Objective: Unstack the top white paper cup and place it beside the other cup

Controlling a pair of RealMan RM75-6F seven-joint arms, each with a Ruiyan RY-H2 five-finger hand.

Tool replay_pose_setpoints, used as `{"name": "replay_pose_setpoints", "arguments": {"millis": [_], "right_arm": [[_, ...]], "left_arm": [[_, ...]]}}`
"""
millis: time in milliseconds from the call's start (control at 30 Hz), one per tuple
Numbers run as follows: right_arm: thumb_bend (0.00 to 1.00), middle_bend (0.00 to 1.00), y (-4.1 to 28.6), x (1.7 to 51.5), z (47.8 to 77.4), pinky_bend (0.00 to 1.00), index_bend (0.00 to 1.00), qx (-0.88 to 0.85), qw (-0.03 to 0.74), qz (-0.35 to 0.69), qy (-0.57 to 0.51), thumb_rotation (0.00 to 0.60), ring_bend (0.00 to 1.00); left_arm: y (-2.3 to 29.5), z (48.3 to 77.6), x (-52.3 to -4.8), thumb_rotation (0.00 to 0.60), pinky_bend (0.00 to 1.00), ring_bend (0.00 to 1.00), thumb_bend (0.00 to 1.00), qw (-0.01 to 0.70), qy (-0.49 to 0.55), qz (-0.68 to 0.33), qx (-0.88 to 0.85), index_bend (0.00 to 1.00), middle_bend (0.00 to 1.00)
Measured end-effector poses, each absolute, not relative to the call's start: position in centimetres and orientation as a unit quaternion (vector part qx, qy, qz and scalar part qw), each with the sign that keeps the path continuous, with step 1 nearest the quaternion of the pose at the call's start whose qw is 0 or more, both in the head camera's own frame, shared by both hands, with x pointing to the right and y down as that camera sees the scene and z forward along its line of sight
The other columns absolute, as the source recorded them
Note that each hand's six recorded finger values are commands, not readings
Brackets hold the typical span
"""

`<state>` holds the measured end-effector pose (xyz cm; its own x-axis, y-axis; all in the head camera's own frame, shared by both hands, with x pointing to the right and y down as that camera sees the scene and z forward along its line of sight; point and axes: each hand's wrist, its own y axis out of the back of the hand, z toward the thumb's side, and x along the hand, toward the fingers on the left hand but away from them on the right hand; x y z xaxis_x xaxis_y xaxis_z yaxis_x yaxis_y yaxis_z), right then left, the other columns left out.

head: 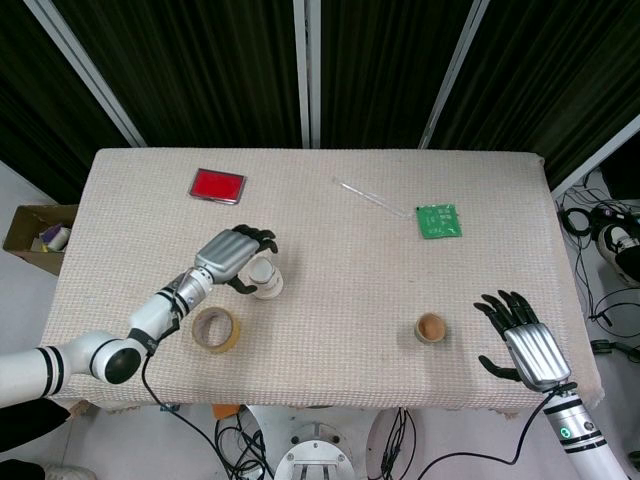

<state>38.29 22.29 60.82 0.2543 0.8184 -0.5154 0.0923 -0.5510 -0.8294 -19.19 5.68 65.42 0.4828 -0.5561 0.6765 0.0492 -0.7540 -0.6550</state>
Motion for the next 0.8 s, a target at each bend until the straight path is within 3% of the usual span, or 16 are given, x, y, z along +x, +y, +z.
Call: {"name": "replay_pose_setpoints", "arguments": {"millis": [800], "right_arm": [[0.16,0.12,22.5,39.1,60.8,0.07,0.16,-0.707,0.343,0.524,-0.328,0.600,0.00]], "left_arm": [[5.5,66.5,-19.4,0.600,0.15,0.15,0.30,0.294,0.151,-0.503,-0.799,0.35,0.12]]}}
